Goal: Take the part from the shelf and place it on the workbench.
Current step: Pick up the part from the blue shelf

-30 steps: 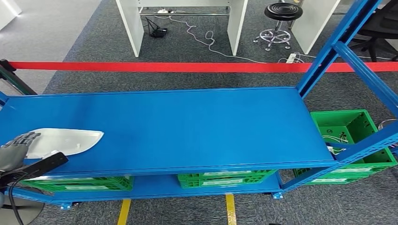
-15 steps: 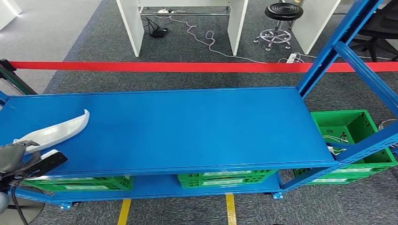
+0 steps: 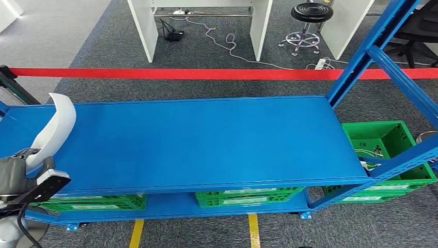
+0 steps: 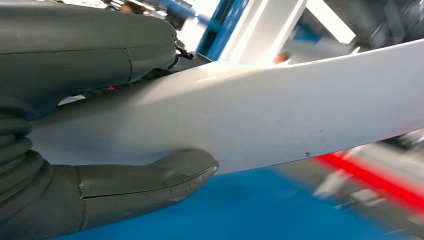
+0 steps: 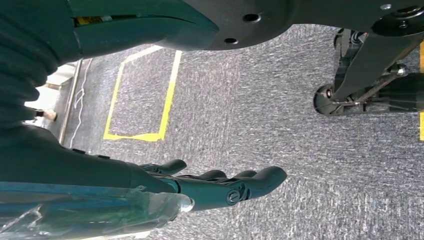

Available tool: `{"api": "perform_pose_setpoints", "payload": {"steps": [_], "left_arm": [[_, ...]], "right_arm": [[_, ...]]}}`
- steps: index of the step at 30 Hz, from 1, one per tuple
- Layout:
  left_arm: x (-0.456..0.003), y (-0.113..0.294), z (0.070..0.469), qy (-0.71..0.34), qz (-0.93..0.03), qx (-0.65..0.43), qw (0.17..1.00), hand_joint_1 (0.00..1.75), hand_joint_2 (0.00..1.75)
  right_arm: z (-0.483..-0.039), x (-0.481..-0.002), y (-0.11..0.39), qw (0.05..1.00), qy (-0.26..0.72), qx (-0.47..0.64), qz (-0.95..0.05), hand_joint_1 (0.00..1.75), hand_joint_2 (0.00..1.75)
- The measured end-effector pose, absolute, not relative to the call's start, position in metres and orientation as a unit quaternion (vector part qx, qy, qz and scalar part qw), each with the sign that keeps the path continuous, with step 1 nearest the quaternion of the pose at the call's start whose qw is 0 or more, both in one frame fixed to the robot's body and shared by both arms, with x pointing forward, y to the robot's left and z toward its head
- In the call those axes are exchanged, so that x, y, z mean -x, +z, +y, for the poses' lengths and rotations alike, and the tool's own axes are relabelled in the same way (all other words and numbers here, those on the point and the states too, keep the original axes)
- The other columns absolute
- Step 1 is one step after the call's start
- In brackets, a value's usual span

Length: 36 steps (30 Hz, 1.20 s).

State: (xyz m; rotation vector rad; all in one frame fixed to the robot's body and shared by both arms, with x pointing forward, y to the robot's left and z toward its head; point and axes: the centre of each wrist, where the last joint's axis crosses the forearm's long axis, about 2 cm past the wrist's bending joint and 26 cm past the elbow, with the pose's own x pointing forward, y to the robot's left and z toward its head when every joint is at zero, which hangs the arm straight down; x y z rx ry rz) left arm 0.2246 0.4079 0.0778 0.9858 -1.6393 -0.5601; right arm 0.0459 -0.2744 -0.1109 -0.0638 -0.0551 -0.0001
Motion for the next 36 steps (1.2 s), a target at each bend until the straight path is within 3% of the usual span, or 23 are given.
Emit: {"api": "perform_pose_setpoints", "payload": {"steps": [4,9,16,36], "left_arm": [[-0.217,0.085,0.386,-0.190,-0.752,-0.374,0.508,1.75,1.75],[-0.207,0.104,0.344,-0.083,-0.851,-0.247,0.456,1.75,1.75],[-0.204,0.123,0.305,0.001,-0.897,-0.137,0.421,1.75,1.75],[-0.205,0.139,0.294,0.032,-0.912,-0.139,0.385,1.75,1.75]], "right_arm": [[-0.274,-0.046,-0.111,0.999,0.001,0.032,-0.034,0.00,1.75],[-0.275,-0.046,-0.111,0.999,-0.002,0.034,-0.042,0.00,1.75],[-0.274,-0.046,-0.111,0.999,0.003,0.034,-0.042,0.00,1.75],[-0.274,-0.047,-0.111,0.998,0.010,0.035,-0.044,0.00,1.75]]}}
